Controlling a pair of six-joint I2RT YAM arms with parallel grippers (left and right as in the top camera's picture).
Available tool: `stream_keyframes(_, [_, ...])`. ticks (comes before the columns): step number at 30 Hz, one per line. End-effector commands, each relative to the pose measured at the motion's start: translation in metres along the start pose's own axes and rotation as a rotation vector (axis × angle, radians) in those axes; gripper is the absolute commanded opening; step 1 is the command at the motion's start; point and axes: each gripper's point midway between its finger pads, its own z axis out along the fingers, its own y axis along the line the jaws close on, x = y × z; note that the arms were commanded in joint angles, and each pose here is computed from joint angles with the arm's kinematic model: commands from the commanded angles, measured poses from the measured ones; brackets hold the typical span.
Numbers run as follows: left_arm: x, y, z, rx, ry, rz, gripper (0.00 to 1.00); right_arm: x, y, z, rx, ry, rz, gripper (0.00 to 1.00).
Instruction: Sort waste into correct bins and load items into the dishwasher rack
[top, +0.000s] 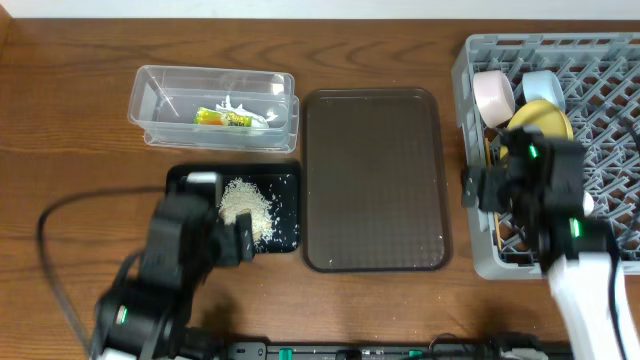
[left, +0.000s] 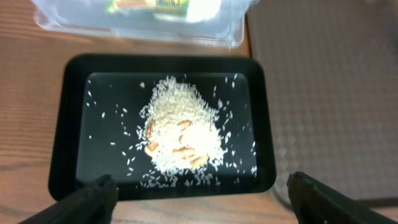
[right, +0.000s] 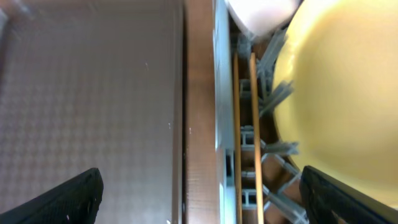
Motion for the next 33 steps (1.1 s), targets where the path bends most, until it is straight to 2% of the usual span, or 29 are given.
stream_keyframes(1, [0.005, 0.001, -0.007, 0.022, -0.063, -0.01, 0.91, 0.009, -0.009, -0.017, 0.049, -0.104, 0.002, 0.99])
stream_keyframes(7, [0.005, 0.002, -0.019, 0.036, -0.111, -0.013, 0.92, 0.029, -0.009, -0.039, 0.042, -0.164, 0.0, 0.99])
stream_keyframes(16, [0.006, 0.002, -0.018, 0.035, -0.106, -0.012, 0.93, 0.07, -0.012, -0.041, 0.054, -0.01, 0.005, 0.99])
stream_keyframes(25, [0.006, 0.002, -0.018, 0.035, -0.106, -0.012, 0.93, 0.089, -0.013, -0.041, 0.06, 0.066, 0.008, 0.99])
stream_keyframes(29, [0.006, 0.002, -0.018, 0.035, -0.107, -0.013, 0.93, 0.09, -0.014, -0.045, 0.065, 0.053, -0.001, 0.99])
stream_keyframes(33, [0.006, 0.002, -0.018, 0.035, -0.107, -0.012, 0.93, 0.063, 0.003, -0.054, -0.001, -0.126, -0.069, 0.99])
